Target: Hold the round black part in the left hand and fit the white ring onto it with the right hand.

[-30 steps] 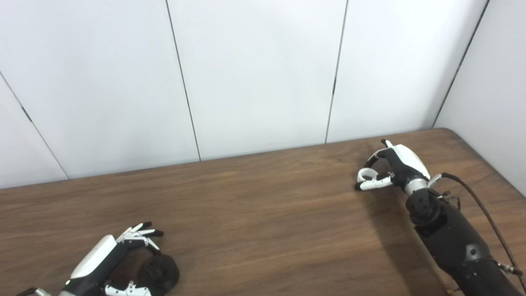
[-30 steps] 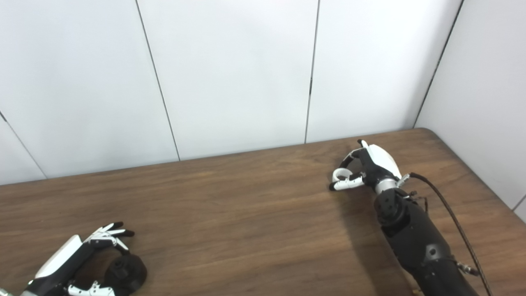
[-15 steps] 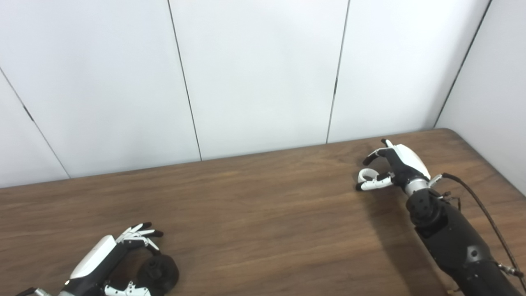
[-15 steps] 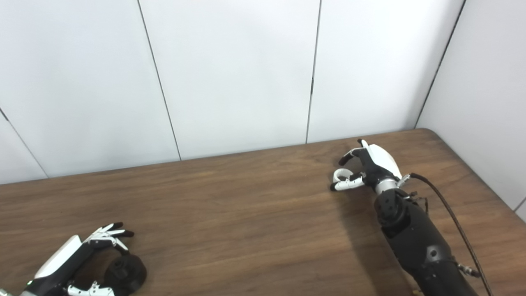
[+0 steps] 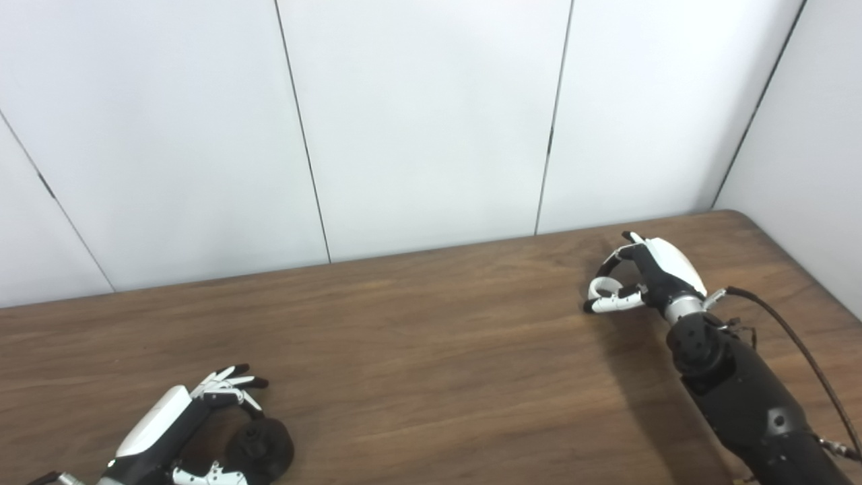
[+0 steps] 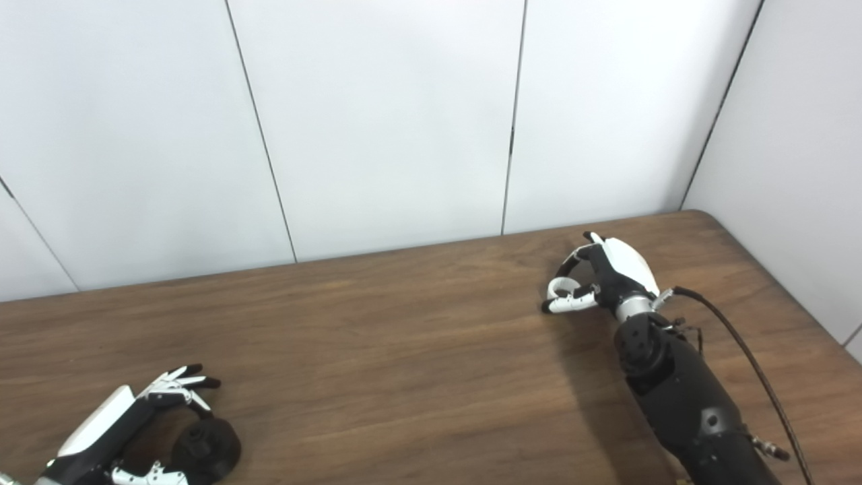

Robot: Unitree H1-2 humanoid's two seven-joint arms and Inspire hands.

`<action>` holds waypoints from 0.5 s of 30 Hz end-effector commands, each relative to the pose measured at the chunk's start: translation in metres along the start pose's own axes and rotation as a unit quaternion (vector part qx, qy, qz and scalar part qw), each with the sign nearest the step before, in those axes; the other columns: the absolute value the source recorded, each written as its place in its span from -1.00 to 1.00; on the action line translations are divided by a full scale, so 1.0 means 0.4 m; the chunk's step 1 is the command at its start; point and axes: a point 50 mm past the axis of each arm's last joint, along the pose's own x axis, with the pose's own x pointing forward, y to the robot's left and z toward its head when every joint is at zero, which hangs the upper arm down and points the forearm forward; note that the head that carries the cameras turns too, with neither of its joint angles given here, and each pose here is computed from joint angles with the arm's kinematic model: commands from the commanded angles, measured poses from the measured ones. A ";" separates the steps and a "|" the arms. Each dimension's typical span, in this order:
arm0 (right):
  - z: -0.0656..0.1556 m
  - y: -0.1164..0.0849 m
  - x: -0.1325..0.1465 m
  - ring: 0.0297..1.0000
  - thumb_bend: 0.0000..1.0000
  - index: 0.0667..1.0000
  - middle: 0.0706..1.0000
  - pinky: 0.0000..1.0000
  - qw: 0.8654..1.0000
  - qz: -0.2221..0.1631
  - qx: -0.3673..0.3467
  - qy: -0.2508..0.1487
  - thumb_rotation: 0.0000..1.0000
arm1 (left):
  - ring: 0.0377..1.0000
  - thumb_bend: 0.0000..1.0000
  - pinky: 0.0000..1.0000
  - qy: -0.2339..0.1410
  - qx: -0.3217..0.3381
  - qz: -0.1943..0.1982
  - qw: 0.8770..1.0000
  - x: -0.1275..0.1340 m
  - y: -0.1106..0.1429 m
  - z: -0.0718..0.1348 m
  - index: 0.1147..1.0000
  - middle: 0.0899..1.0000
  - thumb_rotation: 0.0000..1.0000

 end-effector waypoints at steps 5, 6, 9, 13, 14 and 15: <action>0.016 -0.046 0.014 1.00 0.03 -0.12 0.92 0.99 0.999 -0.027 -0.009 -0.015 -0.76 | 0.93 0.03 1.00 -0.027 0.020 0.025 0.999 0.011 0.050 0.018 -0.18 0.65 -0.88; 0.016 -0.046 0.014 1.00 0.03 -0.12 0.92 0.99 1.000 -0.026 -0.008 -0.014 -0.76 | 0.93 0.03 1.00 -0.026 0.019 0.025 0.999 0.011 0.050 0.017 -0.18 0.65 -0.88; 0.018 -0.047 0.014 1.00 0.03 -0.12 0.93 1.00 1.000 -0.024 -0.005 -0.014 -0.76 | 0.93 0.03 1.00 -0.026 0.019 0.026 0.999 0.010 0.049 0.016 -0.18 0.65 -0.88; 0.020 -0.046 0.014 1.00 0.03 -0.12 0.93 1.00 1.000 -0.024 -0.005 -0.016 -0.76 | 0.93 0.03 1.00 -0.026 0.018 0.026 0.999 0.011 0.048 0.017 -0.18 0.65 -0.88; 0.020 -0.047 0.014 1.00 0.03 -0.12 0.93 0.99 1.000 -0.024 -0.006 -0.017 -0.76 | 0.93 0.03 1.00 -0.026 0.018 0.026 0.999 0.011 0.048 0.017 -0.18 0.65 -0.88; 0.021 -0.048 0.014 1.00 0.03 -0.12 0.93 0.99 0.999 -0.025 -0.005 -0.020 -0.76 | 0.93 0.03 1.00 -0.026 0.018 0.025 0.999 0.011 0.048 0.017 -0.18 0.65 -0.88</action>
